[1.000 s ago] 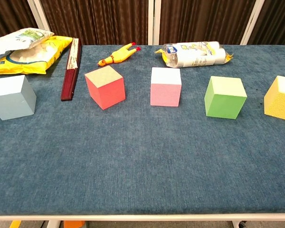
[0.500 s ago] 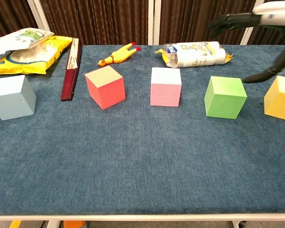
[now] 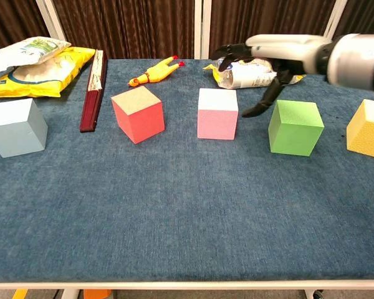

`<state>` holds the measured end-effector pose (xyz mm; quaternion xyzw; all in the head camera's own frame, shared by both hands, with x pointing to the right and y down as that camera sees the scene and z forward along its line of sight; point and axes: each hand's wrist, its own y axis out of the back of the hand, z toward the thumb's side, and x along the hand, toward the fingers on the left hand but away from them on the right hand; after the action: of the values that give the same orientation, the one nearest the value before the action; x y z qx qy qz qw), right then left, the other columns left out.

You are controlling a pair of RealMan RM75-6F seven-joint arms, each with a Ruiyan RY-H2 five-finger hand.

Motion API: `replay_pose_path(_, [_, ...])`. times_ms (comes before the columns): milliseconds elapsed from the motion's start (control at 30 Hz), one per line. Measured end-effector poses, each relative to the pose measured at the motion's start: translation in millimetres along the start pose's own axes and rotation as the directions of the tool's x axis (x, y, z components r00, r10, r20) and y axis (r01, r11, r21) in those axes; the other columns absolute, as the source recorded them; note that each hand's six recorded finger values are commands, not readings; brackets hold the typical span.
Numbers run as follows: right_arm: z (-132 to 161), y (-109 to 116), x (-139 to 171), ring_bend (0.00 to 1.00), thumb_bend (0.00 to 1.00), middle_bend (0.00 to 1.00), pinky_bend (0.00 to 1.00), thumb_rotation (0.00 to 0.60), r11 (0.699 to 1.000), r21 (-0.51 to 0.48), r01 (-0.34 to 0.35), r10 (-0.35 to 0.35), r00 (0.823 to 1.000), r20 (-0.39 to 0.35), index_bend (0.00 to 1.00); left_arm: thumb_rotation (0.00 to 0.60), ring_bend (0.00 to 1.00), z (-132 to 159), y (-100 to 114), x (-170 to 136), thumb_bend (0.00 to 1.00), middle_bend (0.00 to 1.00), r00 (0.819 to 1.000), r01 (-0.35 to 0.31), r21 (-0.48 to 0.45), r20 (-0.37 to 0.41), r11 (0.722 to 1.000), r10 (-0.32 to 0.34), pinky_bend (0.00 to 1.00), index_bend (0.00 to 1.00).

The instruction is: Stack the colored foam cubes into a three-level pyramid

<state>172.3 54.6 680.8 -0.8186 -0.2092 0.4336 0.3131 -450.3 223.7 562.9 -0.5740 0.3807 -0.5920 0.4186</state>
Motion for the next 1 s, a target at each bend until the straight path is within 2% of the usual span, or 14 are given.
replay_pose_path(167, [4.7, -10.9, -23.6, 0.00, 0.08, 0.15, 0.05, 0.600, 1.000, -0.005, -0.016, 0.016, 1.000, 0.025, 0.01, 0.600, 0.10, -1.6, -0.4, 0.0, 0.00, 0.17, 1.000, 0.002, -0.001, -0.002, 1.000, -0.002, 0.11, 0.16])
replay_pose_path(400, [7.6, -25.2, -41.6, 0.00, 0.11, 0.23, 0.05, 0.600, 0.999, 0.011, -0.038, 0.038, 0.998, 0.044, 0.08, 0.600, 0.10, -3.6, -2.0, 1.2, 0.00, 0.17, 1.000, 0.005, -0.005, -0.004, 1.000, -0.005, 0.11, 0.16])
replay_pose_path(633, [5.8, -28.1, -45.8, 0.05, 0.17, 0.31, 0.06, 0.600, 1.000, 0.004, -0.021, 0.020, 0.998, 0.055, 0.17, 0.600, 0.10, -3.8, -3.3, 3.4, 0.00, 0.18, 1.000, 0.008, -0.006, -0.002, 1.000, -0.008, 0.11, 0.16])
replay_pose_path(833, [8.7, -26.6, -41.7, 0.07, 0.20, 0.33, 0.08, 0.600, 1.000, -0.010, 0.003, -0.003, 0.999, 0.038, 0.18, 0.600, 0.10, -4.1, -2.8, 4.4, 0.00, 0.17, 1.000, 0.003, 0.005, -0.003, 1.000, -0.003, 0.11, 0.16])
replay_pose_path(1000, [16.0, -27.0, -35.4, 0.07, 0.20, 0.32, 0.08, 0.600, 1.000, -0.030, -0.008, 0.008, 1.000, 0.011, 0.18, 0.600, 0.10, -2.7, -3.1, 5.0, 0.00, 0.18, 1.000, 0.002, 0.005, -0.001, 1.000, -0.002, 0.11, 0.16])
